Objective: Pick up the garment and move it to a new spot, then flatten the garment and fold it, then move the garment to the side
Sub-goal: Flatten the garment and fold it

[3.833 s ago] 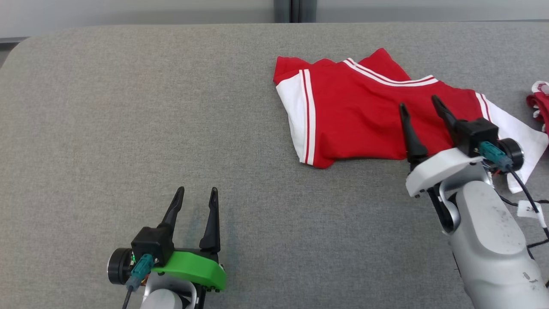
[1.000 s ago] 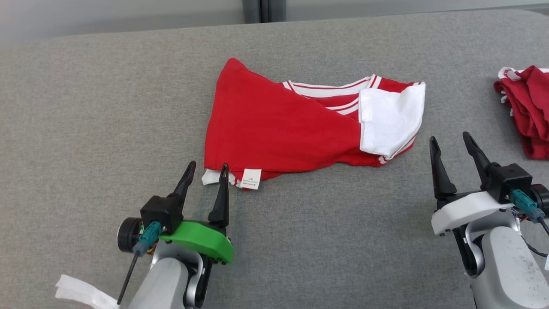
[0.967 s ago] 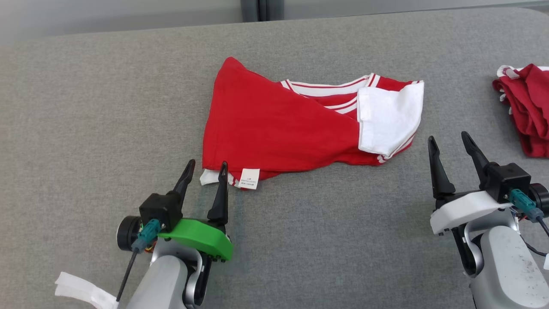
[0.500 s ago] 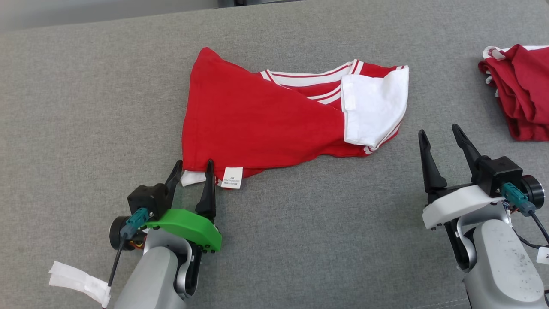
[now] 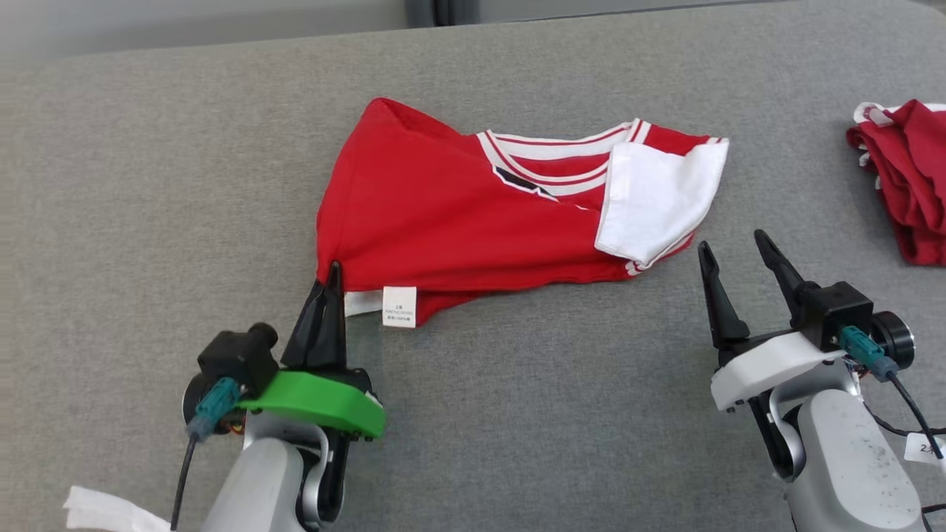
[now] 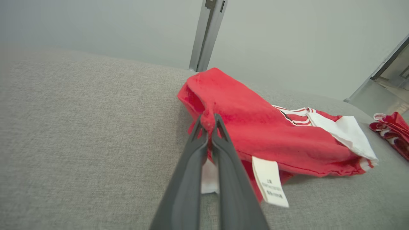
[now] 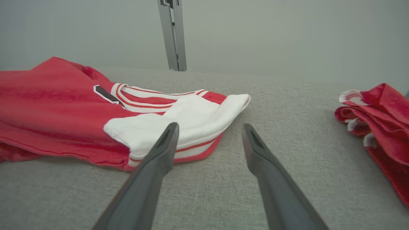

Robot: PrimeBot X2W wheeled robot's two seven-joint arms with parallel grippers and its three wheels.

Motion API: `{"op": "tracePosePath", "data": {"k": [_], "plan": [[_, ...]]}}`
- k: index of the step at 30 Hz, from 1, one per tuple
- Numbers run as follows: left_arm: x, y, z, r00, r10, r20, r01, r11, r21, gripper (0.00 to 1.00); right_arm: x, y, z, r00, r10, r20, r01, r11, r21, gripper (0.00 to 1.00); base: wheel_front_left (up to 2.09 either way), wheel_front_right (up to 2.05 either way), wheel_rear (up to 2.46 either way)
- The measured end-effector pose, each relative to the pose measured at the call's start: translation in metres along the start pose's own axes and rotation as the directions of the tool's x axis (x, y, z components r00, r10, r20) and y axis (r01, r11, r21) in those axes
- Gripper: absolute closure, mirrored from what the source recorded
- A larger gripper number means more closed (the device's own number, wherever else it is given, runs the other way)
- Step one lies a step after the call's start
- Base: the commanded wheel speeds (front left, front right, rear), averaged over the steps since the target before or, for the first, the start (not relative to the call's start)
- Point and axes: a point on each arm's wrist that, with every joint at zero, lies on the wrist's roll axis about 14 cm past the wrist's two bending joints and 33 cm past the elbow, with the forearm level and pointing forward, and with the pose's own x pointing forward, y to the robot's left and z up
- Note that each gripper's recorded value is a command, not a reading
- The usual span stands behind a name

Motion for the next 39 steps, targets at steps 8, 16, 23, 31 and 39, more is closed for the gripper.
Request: {"op": "tracePosePath", "data": {"k": [8,16,23,31,39], "plan": [[-0.051,0.023,-0.006,0.992,0.122,-0.014,-0.122,0.992,-0.009,1.0,0.008,0.061,0.0,0.987,0.161,-0.001,-0.161,0.987,0.02,0.0,0.0,0.0,0.0],[-0.077,0.041,-0.016,0.976,0.21,-0.048,-0.21,0.978,0.006,0.0,0.012,0.109,-0.003,0.957,0.291,-0.016,-0.291,0.957,0.007,0.0,0.0,0.0,0.0],[-0.074,0.044,-0.011,0.974,0.222,-0.032,-0.222,0.975,0.013,0.0,0.032,0.122,-0.011,0.944,0.325,-0.05,-0.327,0.945,-0.03,0.0,0.0,0.0,0.0],[-0.073,0.047,-0.013,0.972,0.232,-0.039,-0.231,0.973,0.014,0.0,0.045,0.117,-0.031,0.942,0.312,-0.123,-0.32,0.946,-0.049,1.0,0.0,0.0,0.0],[-0.068,0.043,-0.011,0.977,0.21,-0.032,-0.209,0.978,0.021,0.0,0.045,0.094,-0.015,0.969,0.237,-0.068,-0.237,0.971,0.005,1.0,0.0,0.0,0.0]]}}
